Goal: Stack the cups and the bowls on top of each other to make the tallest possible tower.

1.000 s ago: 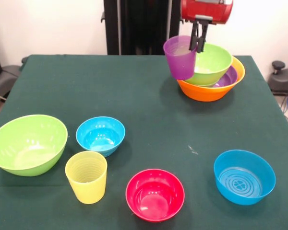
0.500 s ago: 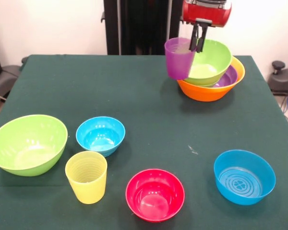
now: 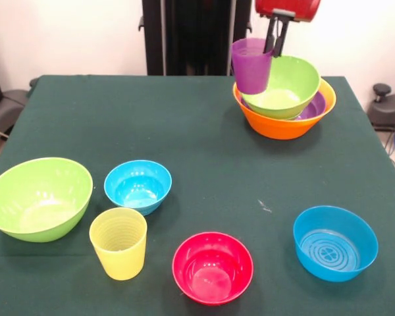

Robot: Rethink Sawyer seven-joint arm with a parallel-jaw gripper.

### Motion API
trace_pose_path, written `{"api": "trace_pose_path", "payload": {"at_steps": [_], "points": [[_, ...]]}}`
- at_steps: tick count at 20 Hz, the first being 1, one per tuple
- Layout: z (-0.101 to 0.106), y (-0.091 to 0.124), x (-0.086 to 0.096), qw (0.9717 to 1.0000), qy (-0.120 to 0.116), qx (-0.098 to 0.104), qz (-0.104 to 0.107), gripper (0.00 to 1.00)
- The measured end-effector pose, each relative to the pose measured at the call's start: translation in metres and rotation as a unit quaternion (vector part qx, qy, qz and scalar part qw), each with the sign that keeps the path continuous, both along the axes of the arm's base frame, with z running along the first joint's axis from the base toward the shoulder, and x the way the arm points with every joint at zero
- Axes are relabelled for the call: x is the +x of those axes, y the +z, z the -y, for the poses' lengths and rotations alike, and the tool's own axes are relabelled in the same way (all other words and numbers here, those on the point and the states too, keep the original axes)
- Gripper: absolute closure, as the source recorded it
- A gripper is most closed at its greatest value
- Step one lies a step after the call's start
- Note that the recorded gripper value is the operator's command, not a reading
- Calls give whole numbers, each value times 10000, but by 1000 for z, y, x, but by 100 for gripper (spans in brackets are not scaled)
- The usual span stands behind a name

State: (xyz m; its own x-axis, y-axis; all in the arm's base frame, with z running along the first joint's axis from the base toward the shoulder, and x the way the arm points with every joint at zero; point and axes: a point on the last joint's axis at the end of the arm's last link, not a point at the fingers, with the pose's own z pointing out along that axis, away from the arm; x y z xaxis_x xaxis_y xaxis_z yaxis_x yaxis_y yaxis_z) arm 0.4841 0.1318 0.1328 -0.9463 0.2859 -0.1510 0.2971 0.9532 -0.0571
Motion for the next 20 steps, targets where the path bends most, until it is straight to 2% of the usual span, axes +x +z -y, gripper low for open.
{"api": "trace_pose_path", "payload": {"at_steps": [8, 12, 20], "points": [[-21, 35, -3, 9997, -108, 38, 197, 100], [-29, 45, -4, 9996, -146, 78, 219, 100], [-33, 46, -2, 9994, -243, 140, 189, 100]]}}
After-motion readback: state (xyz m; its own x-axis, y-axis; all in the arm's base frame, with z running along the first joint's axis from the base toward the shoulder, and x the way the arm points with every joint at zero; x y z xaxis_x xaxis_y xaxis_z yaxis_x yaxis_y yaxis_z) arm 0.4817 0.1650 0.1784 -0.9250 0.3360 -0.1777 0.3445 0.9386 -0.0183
